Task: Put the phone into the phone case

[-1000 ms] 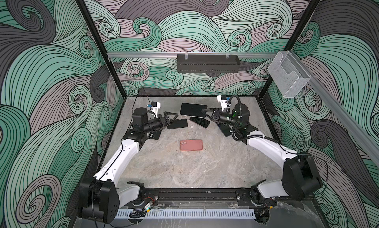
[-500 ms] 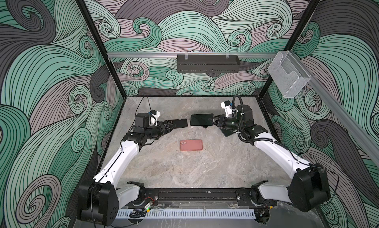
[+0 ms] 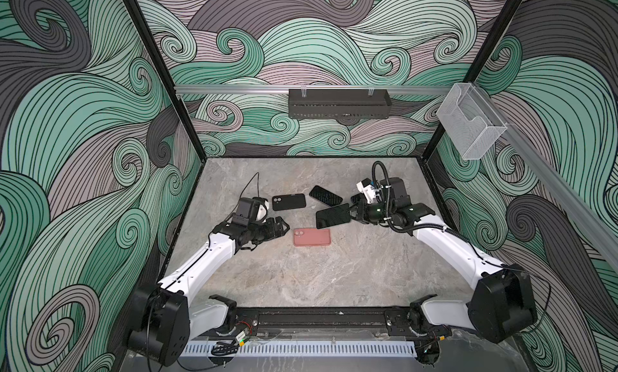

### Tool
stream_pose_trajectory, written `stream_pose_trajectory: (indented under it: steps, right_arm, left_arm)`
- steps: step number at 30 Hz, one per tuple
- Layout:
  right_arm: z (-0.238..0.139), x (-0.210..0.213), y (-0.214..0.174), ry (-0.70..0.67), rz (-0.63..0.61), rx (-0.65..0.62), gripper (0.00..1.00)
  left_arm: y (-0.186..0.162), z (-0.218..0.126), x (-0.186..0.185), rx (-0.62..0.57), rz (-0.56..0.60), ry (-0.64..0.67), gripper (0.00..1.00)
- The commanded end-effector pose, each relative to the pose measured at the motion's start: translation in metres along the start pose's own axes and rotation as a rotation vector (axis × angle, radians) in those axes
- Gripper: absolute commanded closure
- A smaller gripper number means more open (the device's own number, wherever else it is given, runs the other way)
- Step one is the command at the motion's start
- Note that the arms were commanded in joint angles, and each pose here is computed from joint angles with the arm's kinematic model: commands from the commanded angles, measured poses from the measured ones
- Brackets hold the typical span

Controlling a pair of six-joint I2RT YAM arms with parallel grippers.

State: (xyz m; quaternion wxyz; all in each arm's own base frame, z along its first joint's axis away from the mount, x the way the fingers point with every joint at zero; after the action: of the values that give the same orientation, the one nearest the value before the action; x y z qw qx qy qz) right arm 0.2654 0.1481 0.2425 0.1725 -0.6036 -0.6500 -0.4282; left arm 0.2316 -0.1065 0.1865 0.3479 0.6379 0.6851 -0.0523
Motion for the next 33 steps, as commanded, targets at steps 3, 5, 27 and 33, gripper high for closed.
stream_pose_trajectory:
  steps: [3, 5, 27, 33]
  right_arm:
    - [0.010, -0.003, -0.001, 0.030, 0.001, 0.072, 1.00]
    - [0.016, -0.006, -0.002, 0.030, 0.009, 0.085, 1.00]
    - [0.090, -0.020, 0.006, 0.077, 0.062, 0.131, 1.00]
    - [0.101, -0.022, 0.004, 0.082, 0.068, 0.144, 1.00]
  left_arm:
    - [-0.005, 0.017, -0.004, 0.020, 0.038, 0.039, 0.20]
    - [-0.004, 0.023, -0.005, 0.021, 0.043, 0.025, 0.22]
    - [0.008, 0.085, -0.001, 0.169, 0.081, -0.068, 0.46]
    - [0.008, 0.093, 0.002, 0.195, 0.090, -0.062, 0.49]
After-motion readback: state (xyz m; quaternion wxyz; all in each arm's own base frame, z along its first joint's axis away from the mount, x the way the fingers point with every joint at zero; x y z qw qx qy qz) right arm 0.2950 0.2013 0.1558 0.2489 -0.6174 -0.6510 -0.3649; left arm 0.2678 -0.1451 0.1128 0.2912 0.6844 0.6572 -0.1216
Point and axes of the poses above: each gripper's point midway between its finger pads, its own z axis out along the fingers, its own x axis along the line the jaws close on, y = z × x, the point moved 10 cm from there along -z, back along the fingers, and after that the axes turned 2 degrees about z, right-handed, at the moved point
